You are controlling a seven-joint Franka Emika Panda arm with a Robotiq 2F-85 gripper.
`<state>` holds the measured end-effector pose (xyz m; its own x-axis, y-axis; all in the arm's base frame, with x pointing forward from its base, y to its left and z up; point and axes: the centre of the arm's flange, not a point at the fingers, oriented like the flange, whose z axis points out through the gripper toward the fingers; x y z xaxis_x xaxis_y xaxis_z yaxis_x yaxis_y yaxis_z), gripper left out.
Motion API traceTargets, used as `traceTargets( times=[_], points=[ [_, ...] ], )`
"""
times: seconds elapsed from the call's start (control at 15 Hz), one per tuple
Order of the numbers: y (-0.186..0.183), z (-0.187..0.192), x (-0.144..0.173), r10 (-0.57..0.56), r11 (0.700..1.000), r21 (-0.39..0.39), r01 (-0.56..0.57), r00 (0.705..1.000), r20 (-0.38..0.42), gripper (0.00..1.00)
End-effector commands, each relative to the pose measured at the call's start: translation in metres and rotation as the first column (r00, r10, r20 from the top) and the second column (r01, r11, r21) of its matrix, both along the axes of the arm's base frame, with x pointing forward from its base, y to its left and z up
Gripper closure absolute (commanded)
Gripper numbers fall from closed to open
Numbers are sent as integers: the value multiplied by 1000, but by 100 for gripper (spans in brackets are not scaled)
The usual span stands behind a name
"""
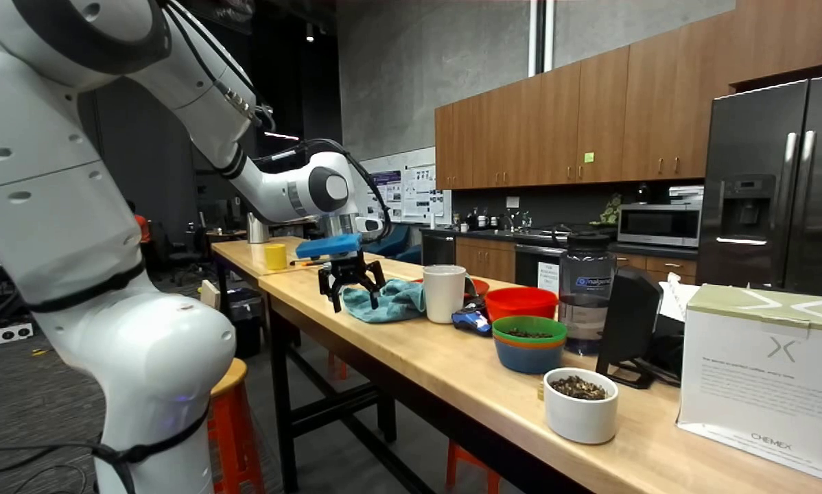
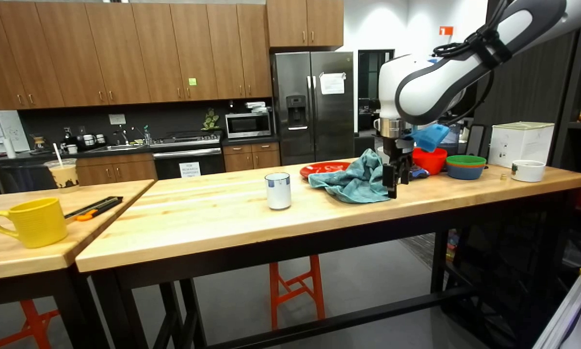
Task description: Wipe the table with the blue towel
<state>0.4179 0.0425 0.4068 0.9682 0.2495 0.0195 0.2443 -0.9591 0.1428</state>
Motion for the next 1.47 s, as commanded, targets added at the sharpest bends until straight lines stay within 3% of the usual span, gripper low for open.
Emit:
traceTargets(
  times=[0.0,1.4],
  points=[
    [0,0,0,0,1000,0,0,1000,0,0],
    [6,-6,6,-1,1000,-1,1,1000,-7,0]
  ],
)
